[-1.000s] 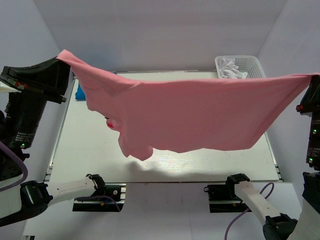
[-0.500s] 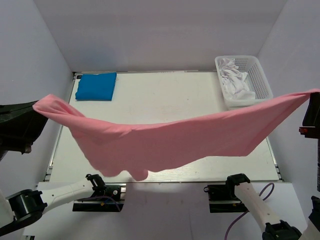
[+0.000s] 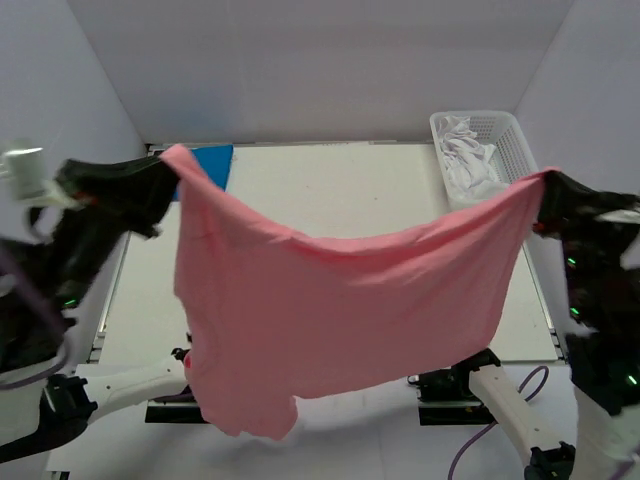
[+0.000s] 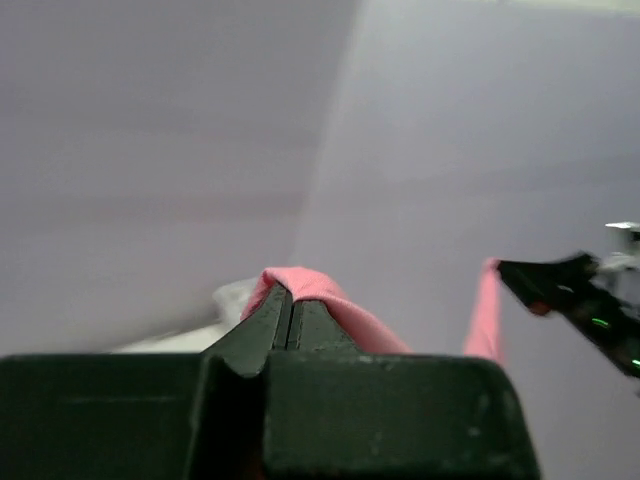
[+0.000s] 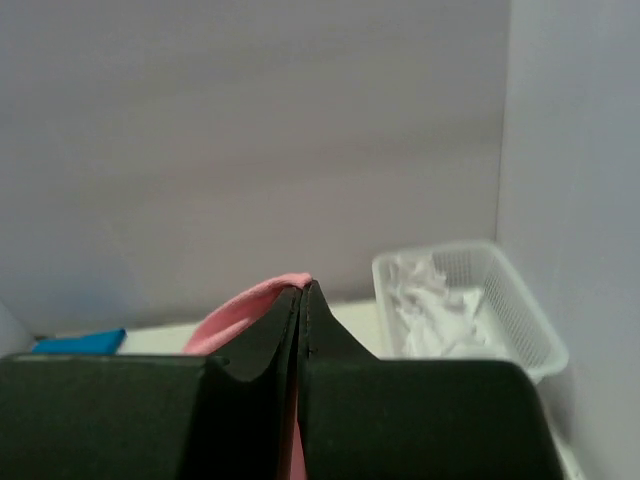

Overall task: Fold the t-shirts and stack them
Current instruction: Flatten out the tshirt

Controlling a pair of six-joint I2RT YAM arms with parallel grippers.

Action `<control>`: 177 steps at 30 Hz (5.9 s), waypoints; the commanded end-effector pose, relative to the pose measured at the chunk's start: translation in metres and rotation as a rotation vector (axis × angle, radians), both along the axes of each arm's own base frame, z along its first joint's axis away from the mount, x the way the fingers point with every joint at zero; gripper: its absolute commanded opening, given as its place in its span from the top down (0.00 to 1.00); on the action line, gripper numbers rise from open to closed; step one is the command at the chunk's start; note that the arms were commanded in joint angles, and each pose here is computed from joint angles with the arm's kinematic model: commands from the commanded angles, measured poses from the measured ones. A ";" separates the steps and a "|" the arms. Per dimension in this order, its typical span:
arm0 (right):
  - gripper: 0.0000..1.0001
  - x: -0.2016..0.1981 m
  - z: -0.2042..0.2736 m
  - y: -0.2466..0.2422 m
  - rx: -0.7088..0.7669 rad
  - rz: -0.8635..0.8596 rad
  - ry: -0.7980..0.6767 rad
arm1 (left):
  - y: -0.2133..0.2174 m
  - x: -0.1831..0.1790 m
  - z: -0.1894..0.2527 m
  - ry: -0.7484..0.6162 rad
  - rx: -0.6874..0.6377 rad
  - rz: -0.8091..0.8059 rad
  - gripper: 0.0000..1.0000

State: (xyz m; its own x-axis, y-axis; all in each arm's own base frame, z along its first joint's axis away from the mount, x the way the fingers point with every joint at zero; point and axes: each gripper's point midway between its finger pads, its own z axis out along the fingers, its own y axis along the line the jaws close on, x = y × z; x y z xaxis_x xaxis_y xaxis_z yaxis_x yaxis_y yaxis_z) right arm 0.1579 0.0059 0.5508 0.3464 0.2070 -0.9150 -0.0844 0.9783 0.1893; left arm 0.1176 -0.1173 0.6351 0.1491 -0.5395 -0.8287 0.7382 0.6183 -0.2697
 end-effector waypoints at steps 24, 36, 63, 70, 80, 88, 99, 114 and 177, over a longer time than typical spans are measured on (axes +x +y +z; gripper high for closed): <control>1.00 0.252 -0.290 0.032 0.031 -0.177 0.682 | -0.044 0.278 -0.316 0.610 0.354 0.962 1.00; 1.00 0.333 -0.281 0.027 -0.033 -0.245 0.686 | -0.014 0.401 -0.342 0.665 0.366 1.018 1.00; 1.00 0.303 -0.060 0.019 -0.086 -0.203 0.268 | 0.039 0.379 -0.105 0.276 0.059 0.983 1.00; 1.00 0.255 -0.013 0.013 -0.069 -0.191 0.166 | 0.059 0.329 -0.081 0.262 -0.008 1.032 1.00; 1.00 0.185 0.055 0.014 -0.046 -0.121 -0.017 | 0.090 0.223 -0.008 0.124 -0.177 0.947 1.00; 1.00 0.137 0.066 0.015 -0.027 -0.066 -0.077 | 0.093 0.158 0.015 0.055 -0.214 0.810 1.00; 1.00 0.052 0.068 0.023 -0.013 0.062 -0.147 | 0.088 0.059 0.026 -0.017 -0.257 0.556 1.00; 1.00 -0.007 0.042 0.030 0.040 0.170 -0.184 | 0.079 -0.024 0.016 -0.056 -0.260 0.339 1.00; 0.72 0.489 -0.326 0.040 -0.192 -0.185 0.688 | 0.019 0.547 -0.438 0.847 0.111 0.935 0.68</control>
State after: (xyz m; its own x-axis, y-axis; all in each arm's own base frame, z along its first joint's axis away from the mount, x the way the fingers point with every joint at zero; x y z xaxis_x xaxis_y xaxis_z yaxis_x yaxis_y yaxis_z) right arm 0.6302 0.0553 0.1884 -0.4049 0.0405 -0.9135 0.1304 0.9914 -0.0138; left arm 0.6539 -0.1062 0.1695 -0.2329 -0.4071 -0.8832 -0.3486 0.8828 -0.3149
